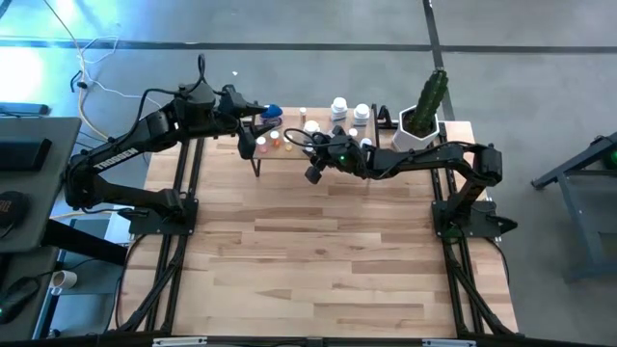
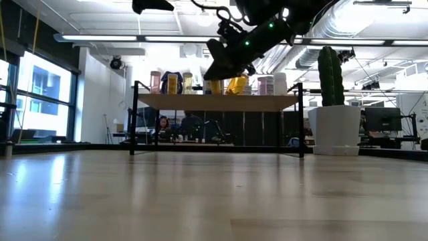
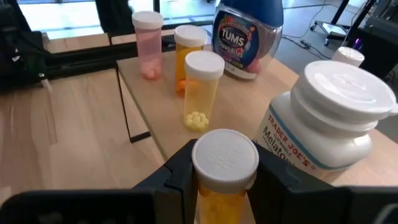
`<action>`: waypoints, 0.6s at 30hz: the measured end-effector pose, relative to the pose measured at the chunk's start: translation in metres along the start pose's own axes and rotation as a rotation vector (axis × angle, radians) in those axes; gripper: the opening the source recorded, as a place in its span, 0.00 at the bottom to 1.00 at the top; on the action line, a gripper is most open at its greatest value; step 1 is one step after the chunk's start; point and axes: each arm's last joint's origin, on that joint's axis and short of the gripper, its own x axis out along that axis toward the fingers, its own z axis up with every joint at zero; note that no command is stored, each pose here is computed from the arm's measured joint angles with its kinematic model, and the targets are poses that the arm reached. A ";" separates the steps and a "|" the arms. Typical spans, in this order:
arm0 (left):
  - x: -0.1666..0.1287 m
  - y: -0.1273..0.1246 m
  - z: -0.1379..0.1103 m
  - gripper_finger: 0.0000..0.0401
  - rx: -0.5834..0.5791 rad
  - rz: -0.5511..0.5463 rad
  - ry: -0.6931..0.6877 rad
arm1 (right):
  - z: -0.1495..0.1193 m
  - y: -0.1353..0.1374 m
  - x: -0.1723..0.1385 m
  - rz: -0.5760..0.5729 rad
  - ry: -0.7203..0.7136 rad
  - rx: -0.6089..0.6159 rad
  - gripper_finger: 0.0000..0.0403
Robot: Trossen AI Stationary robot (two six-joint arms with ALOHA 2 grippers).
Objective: Pick and place medicine bottles onto shelf by color
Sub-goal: Put the orange pill bottle on the shelf
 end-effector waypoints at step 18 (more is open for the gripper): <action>0.000 0.000 0.000 0.58 0.000 0.000 0.000 | 0.015 0.026 -0.012 0.011 -0.110 0.115 0.24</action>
